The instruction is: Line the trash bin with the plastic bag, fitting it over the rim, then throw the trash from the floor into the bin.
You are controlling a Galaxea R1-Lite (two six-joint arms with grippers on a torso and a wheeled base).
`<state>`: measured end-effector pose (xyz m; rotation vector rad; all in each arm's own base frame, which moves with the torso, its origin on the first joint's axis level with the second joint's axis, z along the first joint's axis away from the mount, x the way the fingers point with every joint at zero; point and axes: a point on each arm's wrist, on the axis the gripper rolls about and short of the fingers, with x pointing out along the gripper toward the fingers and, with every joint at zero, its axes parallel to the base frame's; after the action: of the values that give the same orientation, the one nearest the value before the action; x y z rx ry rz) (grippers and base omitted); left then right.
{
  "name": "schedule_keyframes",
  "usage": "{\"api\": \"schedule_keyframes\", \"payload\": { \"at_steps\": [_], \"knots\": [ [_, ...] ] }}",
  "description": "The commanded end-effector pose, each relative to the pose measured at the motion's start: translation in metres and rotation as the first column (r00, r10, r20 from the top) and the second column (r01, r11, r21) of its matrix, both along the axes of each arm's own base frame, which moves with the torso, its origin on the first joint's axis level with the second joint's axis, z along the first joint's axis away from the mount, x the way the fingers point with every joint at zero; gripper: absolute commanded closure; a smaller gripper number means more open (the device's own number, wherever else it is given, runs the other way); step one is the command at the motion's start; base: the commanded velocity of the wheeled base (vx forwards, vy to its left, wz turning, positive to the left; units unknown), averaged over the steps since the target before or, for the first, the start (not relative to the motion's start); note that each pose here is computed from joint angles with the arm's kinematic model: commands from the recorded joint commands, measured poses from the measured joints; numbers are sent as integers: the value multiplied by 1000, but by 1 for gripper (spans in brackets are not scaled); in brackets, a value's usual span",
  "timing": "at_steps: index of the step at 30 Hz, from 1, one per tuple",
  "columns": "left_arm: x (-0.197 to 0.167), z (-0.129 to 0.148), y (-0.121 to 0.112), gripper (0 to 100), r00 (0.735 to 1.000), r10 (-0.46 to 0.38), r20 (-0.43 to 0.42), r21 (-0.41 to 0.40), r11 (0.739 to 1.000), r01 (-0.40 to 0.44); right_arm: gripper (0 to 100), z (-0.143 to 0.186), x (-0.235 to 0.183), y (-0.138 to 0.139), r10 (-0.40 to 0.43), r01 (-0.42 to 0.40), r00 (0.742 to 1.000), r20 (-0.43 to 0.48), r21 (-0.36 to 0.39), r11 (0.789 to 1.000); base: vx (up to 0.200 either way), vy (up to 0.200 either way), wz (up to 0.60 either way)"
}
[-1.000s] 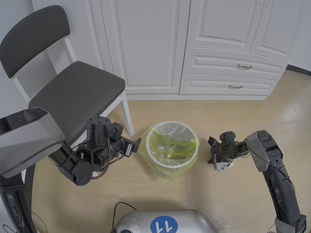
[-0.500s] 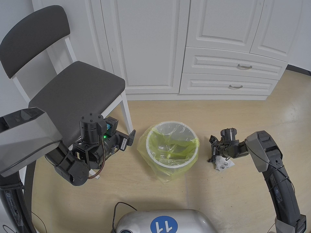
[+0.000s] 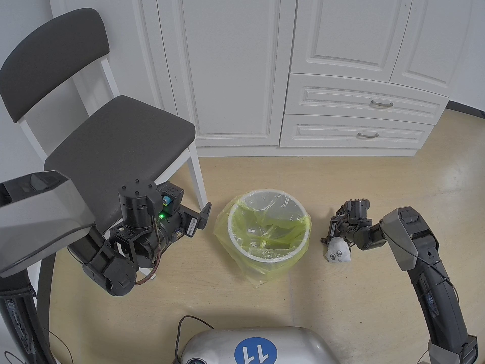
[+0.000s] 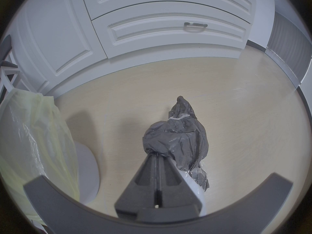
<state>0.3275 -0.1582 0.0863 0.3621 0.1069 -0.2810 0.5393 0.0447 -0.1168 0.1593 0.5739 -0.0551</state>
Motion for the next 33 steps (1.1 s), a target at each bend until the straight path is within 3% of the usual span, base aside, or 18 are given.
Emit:
{"api": "schedule_keyframes", "payload": {
  "at_steps": [1, 4, 7, 9, 13, 21, 24, 27, 33],
  "knots": [
    [0, -1, 1, 0, 1000, 2, -2, 1, 1000, -2, 0, -1, 0, 0, -2, 2, 1000, -2, -1, 1000, 0, 0, 0],
    [2, -3, 0, 0, 1000, 3, -2, 9, 1000, -3, 0, 25, 5, 1, 4, -4, 998, 56, 6, 1000, 0, 0, 0],
    [2, -3, 0, 0, 1000, 1, 6, 40, 999, -1, 0, 45, -1, 1, 25, -26, 998, 53, 21, 999, 0, 0, 0],
    [2, -2, 1, 0, 999, 6, 33, 55, 998, -8, 0, 58, -17, 5, 124, -126, 991, 42, 70, 990, 0, 0, 0],
    [3, -6, -1, 0, 999, 3, 35, 55, 998, -4, 0, 55, -33, 17, 208, -214, 976, 70, 95, 972, 0, 0, 0],
    [8, -12, -1, 0, 1000, 8, 24, 61, 998, -10, 0, 48, -54, 37, 303, -303, 953, 10, 55, 951, 0, 0, 0],
    [13, -20, -1, 0, 1000, 13, 12, 67, 998, -14, 0, 45, -62, 52, 371, -370, 929, -2, 77, 926, 0, 0, 0],
    [16, -25, -2, 0, 1000, 18, 4, 71, 997, -18, 0, 39, -55, 58, 374, -374, 927, 11, 75, 924, 0, 0, 0],
    [29, -41, -1, 0, 999, 35, -14, 75, 997, -34, 0, 27, -30, 57, 292, -294, 955, 40, 31, 955, 0, 0, 0]
  ]
}}
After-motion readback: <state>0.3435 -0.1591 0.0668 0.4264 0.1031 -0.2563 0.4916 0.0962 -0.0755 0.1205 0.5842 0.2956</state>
